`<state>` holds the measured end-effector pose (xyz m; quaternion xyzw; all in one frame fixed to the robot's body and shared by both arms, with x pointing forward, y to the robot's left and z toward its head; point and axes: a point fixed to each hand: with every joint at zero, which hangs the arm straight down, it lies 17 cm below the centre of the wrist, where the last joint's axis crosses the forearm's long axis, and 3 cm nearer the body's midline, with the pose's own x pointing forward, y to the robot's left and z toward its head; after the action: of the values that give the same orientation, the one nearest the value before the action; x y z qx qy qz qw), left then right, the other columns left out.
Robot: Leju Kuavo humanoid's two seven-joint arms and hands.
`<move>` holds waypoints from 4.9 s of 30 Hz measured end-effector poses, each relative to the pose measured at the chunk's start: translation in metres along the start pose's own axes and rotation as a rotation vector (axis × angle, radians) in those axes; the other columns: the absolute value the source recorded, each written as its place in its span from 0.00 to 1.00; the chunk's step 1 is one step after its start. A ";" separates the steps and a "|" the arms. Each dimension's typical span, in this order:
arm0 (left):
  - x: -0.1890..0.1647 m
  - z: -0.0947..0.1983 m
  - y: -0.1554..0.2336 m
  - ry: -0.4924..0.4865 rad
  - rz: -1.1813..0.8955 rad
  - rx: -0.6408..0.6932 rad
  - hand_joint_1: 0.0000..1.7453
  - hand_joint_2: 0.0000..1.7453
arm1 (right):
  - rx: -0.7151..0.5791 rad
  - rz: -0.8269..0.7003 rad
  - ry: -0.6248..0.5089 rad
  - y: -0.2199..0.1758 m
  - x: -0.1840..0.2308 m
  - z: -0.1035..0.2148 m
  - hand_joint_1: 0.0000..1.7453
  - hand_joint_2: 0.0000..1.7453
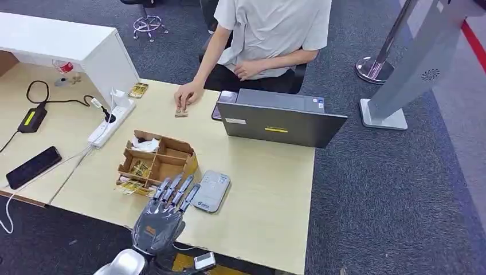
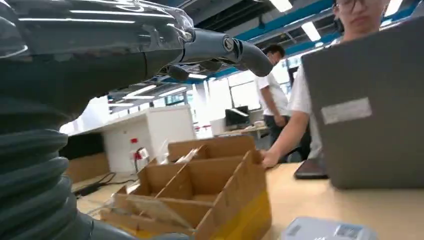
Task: Pass the card to the sensor for recognition and then transmit it.
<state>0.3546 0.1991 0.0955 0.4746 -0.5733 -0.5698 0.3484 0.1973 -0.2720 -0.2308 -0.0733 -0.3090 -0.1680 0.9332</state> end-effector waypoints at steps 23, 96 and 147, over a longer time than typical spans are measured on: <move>-0.108 0.016 -0.031 0.253 -0.085 -0.060 0.00 1.00 | 0.013 0.027 0.026 -0.027 -0.029 0.001 0.00 0.00; -0.069 -0.015 -0.060 0.217 -0.069 -0.154 1.00 1.00 | 0.055 0.059 0.028 -0.014 -0.027 0.001 0.00 0.00; -0.187 0.042 0.012 0.438 -0.118 0.049 0.00 1.00 | 0.039 0.036 0.026 -0.022 -0.028 0.001 0.00 0.00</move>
<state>0.3707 0.3874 0.1289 0.6278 -0.4689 -0.4587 0.4191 0.1682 -0.2851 -0.2461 -0.0584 -0.2988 -0.1459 0.9413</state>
